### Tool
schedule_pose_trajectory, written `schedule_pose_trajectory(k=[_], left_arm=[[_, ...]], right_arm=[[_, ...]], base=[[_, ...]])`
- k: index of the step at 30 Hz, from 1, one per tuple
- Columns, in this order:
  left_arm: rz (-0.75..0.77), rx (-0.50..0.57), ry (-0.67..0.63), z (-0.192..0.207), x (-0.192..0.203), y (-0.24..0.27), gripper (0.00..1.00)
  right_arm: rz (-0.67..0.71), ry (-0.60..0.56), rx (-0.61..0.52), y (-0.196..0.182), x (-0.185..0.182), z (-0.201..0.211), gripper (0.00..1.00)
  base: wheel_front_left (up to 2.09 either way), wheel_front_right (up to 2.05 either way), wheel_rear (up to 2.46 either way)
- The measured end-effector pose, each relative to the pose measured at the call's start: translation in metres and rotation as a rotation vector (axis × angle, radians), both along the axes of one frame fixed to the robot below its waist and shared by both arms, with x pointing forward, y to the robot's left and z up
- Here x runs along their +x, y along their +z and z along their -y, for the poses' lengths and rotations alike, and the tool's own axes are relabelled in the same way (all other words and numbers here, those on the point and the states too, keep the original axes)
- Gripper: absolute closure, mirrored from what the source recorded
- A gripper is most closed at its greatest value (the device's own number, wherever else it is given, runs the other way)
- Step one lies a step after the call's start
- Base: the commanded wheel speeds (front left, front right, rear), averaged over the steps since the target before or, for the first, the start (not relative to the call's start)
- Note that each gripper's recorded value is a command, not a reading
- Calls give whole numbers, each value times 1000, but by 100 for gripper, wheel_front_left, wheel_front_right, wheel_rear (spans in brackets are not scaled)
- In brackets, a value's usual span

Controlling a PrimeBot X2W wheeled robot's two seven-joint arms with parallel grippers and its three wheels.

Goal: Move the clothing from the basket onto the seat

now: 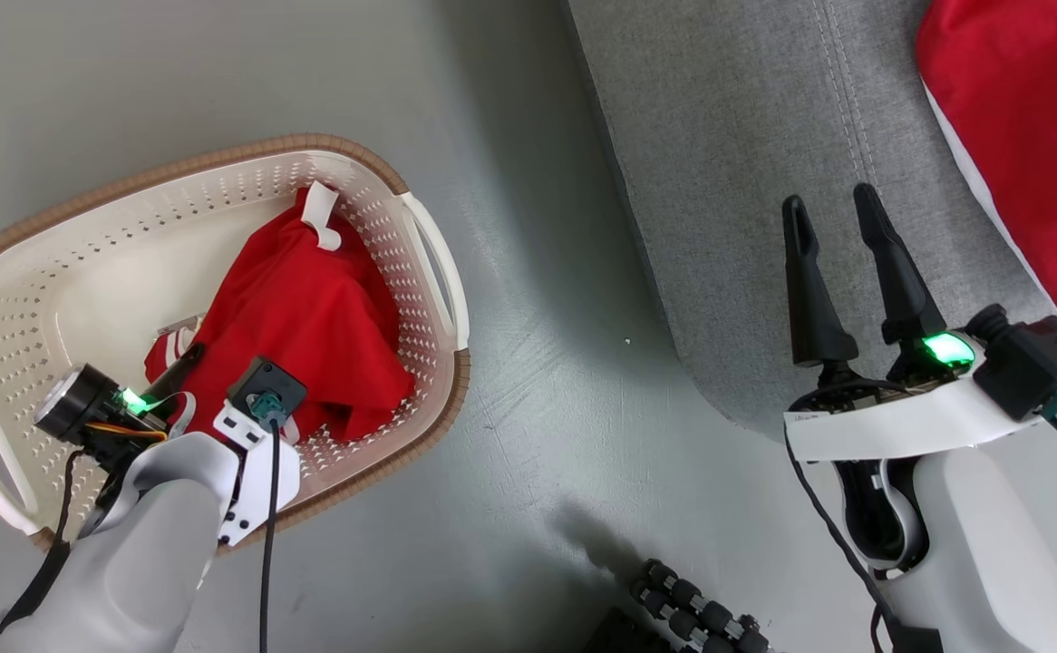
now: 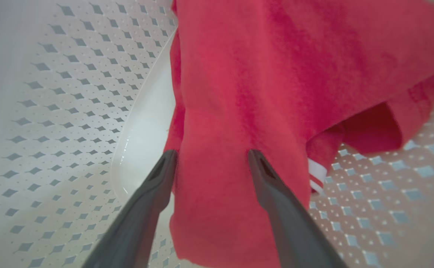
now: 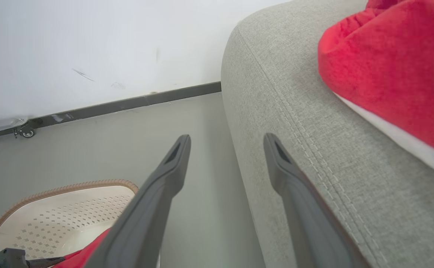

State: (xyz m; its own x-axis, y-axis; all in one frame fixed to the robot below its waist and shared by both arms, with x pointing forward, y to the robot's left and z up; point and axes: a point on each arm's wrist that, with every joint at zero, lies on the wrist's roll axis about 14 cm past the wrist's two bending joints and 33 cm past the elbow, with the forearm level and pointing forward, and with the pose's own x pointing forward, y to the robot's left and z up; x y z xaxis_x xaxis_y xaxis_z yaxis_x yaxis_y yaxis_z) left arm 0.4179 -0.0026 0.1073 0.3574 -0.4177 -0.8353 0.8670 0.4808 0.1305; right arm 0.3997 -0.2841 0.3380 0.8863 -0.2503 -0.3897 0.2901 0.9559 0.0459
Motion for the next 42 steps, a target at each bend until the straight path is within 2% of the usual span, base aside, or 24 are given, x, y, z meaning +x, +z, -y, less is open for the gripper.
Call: schedule_pose_trajectory(k=[1, 2, 3, 4, 11, 29, 42], left_arm=[[-2, 1, -2, 0, -1, -1, 11], [-6, 3, -6, 1, -2, -1, 46], [-9, 2, -8, 2, -4, -1, 65], [-11, -3, -11, 5, -5, -1, 100], [-12, -14, -26, 11, -7, 3, 100], [145, -88, -15, 13, 30, 40, 100], [235, -191, 88, 17, 51, 87, 100]], right_arm=[[2, 2, -1, 0, 1, 0, 0], [3, 1, -3, 1, 2, 1, 0], [0, 0, -2, 0, 1, 1, 0], [-5, -3, -2, -1, -1, 2, 0], [-9, -13, -5, -2, -3, 5, 0], [66, -15, 4, 16, 14, 7, 0], [109, 41, -11, 29, 28, -6, 0]], base=[[0, 0, 0], [0, 0, 0], [0, 0, 0], [0, 0, 0], [0, 0, 0], [0, 0, 0], [0, 0, 0]])
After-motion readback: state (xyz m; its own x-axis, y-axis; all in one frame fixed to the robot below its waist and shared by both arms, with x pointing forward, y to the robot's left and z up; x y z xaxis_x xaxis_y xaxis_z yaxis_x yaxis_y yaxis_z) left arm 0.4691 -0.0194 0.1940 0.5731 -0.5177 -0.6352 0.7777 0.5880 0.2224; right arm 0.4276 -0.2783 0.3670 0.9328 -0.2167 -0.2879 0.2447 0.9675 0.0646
